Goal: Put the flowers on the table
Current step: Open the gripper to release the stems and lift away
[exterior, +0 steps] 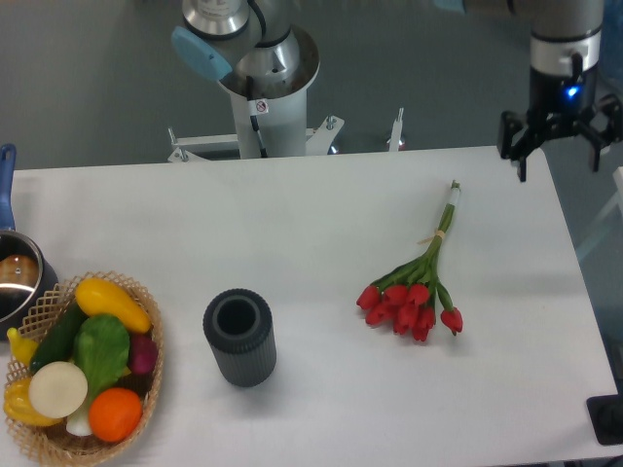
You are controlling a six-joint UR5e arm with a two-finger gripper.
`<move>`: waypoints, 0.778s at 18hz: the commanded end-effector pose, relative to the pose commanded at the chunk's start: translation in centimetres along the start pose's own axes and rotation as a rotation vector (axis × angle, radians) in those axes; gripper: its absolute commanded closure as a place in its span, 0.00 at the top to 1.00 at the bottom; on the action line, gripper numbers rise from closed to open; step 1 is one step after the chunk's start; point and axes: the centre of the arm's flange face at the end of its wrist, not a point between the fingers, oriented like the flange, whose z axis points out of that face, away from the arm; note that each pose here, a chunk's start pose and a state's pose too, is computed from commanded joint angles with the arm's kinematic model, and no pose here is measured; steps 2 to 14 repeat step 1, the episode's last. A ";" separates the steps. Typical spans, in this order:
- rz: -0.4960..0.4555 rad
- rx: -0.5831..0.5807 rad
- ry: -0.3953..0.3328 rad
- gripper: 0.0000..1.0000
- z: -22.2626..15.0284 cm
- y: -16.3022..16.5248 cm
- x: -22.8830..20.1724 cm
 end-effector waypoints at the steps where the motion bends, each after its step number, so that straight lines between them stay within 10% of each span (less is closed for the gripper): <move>1: 0.000 0.003 0.000 1.00 -0.1 0.0 0.0; 14: 0.000 0.003 0.000 1.00 -0.1 0.0 0.0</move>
